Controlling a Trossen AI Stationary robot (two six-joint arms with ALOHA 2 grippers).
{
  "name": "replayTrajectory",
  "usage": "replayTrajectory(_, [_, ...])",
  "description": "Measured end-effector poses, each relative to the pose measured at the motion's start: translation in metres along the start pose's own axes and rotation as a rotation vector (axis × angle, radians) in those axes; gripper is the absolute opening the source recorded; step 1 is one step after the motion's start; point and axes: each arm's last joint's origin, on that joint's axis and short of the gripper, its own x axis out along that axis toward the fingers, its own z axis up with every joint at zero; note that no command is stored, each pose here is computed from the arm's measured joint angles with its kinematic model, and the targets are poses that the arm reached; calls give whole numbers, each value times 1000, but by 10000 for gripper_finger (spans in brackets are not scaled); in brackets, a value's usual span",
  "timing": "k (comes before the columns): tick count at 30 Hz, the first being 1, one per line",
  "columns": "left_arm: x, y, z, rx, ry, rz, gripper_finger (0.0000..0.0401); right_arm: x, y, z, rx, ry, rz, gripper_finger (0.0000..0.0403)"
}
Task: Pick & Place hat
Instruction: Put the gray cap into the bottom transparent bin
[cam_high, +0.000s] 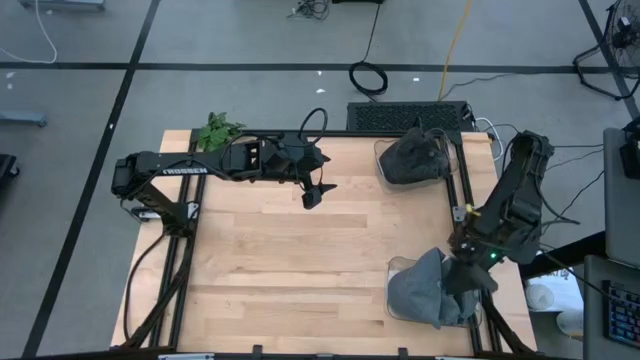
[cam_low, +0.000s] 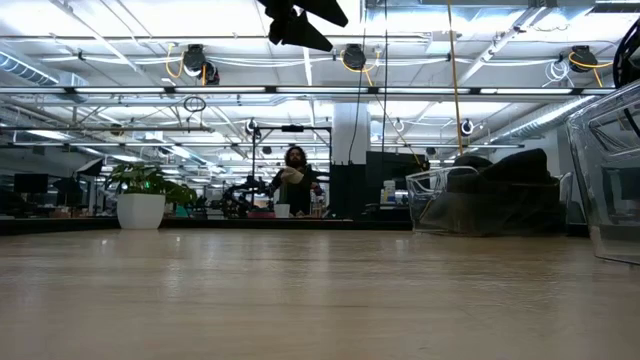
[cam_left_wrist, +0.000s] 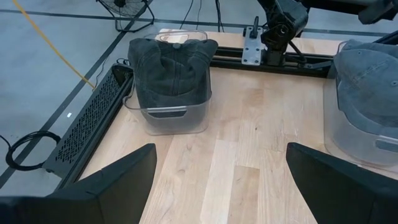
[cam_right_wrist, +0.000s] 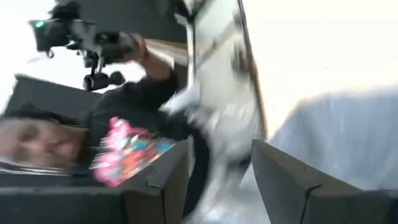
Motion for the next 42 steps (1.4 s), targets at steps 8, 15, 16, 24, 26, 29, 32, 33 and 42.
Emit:
replayTrajectory(8, [0, 0, 1, -1, -12, 0, 365, 11, 16, 10, -783, -440, -117, 164])
replayTrajectory(15, [0, 0, 1, -1, -8, 0, 365, 33, 22, 24, -1181, -703, -431, 164])
replayTrajectory(16, [0, 0, 1, -1, -8, 0, 365, 38, 20, 28, -1197, -733, -472, 164])
replayTrajectory(24, [0, 0, 1, -46, -11, -1, 365, 56, -2, 71, -1199, -792, -313, 164])
replayTrajectory(26, [0, 0, 1, -61, -11, -1, 365, 54, -2, 81, -1196, -771, -208, 164])
replayTrajectory(29, [0, 0, 1, -79, -10, -1, 365, 51, -4, 93, -1214, -769, -164, 164])
replayTrajectory(32, [0, 0, 1, -87, -10, -1, 365, 49, -3, 100, -1254, -784, -217, 164])
replayTrajectory(33, [0, 0, 1, -88, -9, -1, 365, 47, 0, 102, -1268, -787, -230, 164])
replayTrajectory(42, [0, 1, 1, -82, -9, 2, 365, 29, 51, 121, -1310, -606, -638, 145])
